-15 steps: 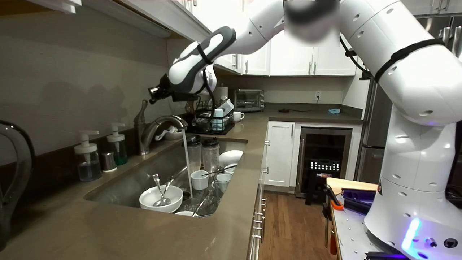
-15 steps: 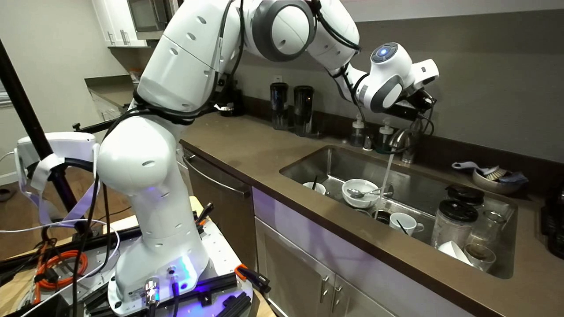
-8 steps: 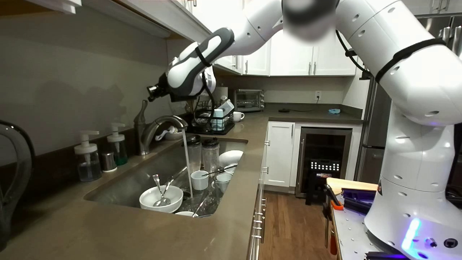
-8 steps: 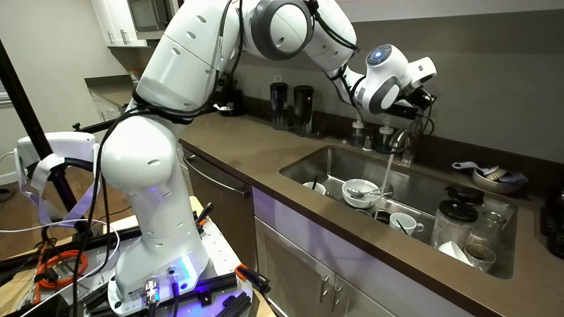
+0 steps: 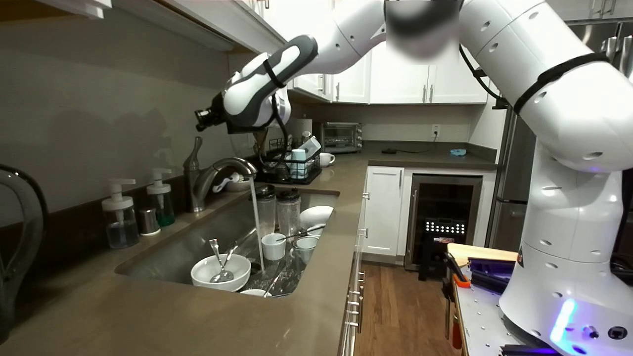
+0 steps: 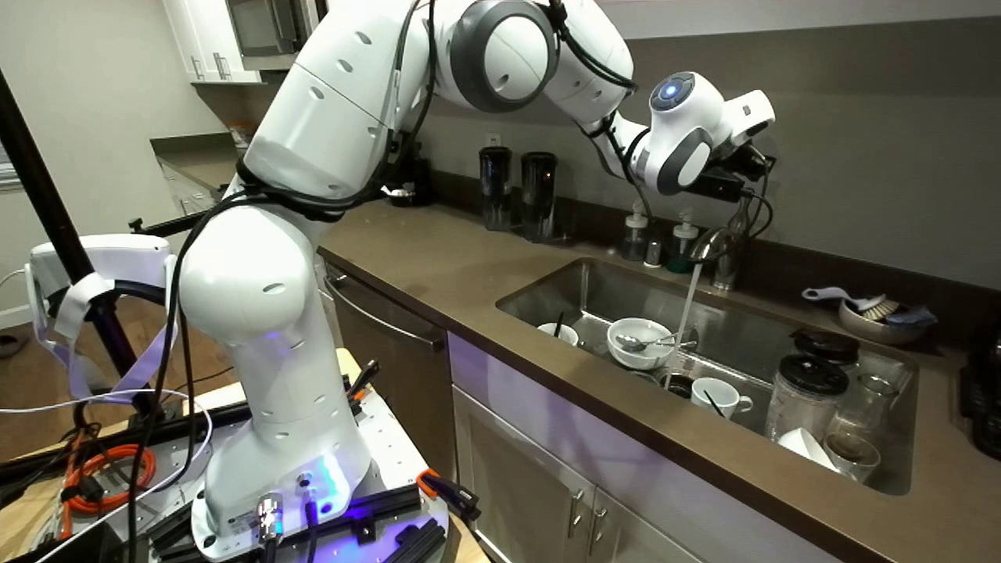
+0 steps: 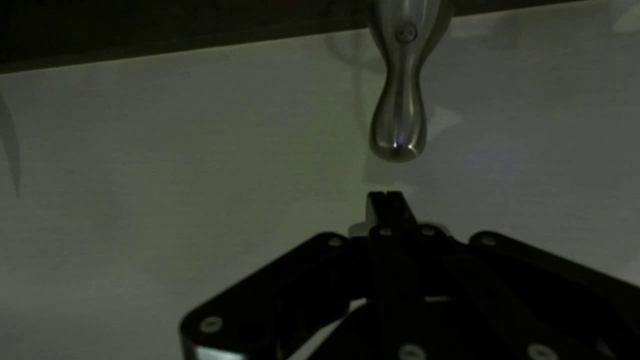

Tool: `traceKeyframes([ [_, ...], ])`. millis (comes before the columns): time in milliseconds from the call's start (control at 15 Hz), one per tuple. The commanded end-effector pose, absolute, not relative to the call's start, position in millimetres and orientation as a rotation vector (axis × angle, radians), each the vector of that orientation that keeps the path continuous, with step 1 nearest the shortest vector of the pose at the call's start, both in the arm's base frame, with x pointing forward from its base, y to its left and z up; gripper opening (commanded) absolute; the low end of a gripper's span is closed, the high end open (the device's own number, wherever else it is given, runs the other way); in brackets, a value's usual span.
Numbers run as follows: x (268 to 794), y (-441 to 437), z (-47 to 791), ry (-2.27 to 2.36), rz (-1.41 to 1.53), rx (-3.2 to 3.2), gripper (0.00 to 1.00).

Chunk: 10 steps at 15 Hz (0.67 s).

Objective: Close the tap

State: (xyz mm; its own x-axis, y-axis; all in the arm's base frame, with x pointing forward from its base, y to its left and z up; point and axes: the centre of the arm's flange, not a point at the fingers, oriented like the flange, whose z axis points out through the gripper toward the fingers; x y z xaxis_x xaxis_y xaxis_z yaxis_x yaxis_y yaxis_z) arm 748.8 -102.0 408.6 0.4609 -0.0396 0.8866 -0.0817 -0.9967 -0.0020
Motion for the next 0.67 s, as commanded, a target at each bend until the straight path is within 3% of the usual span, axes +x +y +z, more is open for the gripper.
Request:
traceKeyframes([
  [0,762.8,-101.0,408.7,-0.131,1.644,2.667,0.04],
  [600,763.0,-98.7,400.6,-0.150,1.555,2.742,0.03],
])
